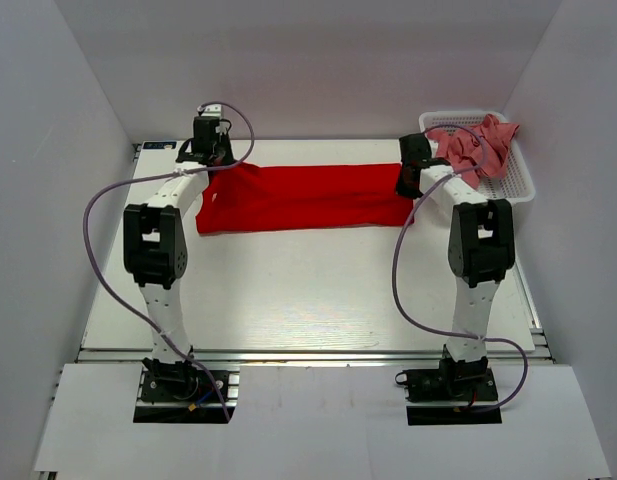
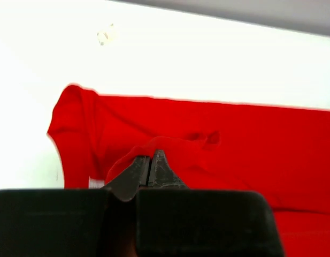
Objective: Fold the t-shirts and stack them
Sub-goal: Fold the other side of the tshirt into a rectangle, then rotate the tshirt 90 degrees
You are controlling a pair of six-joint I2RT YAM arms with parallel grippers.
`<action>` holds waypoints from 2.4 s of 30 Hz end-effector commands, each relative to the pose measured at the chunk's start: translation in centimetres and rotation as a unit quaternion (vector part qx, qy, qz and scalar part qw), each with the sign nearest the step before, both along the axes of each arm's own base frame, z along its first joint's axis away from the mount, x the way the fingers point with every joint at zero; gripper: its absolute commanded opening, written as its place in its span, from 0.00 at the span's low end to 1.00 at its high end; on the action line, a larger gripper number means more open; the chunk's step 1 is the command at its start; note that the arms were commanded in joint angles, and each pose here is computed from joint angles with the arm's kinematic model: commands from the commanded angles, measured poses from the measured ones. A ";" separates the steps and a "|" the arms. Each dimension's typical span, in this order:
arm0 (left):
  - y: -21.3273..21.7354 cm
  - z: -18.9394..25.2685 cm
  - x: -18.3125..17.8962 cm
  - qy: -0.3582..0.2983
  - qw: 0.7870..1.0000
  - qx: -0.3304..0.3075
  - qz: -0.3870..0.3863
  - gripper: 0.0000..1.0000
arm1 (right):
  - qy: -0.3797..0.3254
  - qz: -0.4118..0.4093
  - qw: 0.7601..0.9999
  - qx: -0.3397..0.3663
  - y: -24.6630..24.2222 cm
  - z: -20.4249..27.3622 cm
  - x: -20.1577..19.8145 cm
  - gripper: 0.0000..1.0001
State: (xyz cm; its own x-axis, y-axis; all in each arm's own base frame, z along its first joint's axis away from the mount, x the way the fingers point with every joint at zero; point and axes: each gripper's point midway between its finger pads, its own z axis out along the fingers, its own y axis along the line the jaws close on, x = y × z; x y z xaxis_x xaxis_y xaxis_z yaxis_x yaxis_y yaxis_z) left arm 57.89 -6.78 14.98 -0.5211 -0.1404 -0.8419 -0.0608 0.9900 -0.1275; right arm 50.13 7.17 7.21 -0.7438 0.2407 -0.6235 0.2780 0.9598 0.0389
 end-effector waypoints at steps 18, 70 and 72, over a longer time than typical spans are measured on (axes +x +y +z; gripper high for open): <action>1.0 1.7 3.3 -0.008 0.999 -0.045 -0.005 1.00 | -0.081 0.200 0.976 0.015 6.0 6.1 4.9 0.80; -17.7 -10.6 9.1 0.018 0.956 -0.244 -0.164 1.00 | 0.028 0.657 0.731 0.180 31.9 3.0 -34.3 0.90; -17.6 -6.9 9.0 0.000 0.955 -0.241 -0.170 1.00 | 0.013 0.642 0.746 0.178 31.8 4.2 -33.8 0.90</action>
State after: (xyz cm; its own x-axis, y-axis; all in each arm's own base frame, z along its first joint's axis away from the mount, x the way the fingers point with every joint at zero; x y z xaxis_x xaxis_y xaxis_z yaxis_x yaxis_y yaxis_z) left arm 68.01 -25.42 5.24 -0.5708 -0.3338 -0.7502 0.3019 0.7643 -0.5698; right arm 14.28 38.83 7.72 -0.5386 -0.5944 -0.5972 -0.8396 0.3191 0.4396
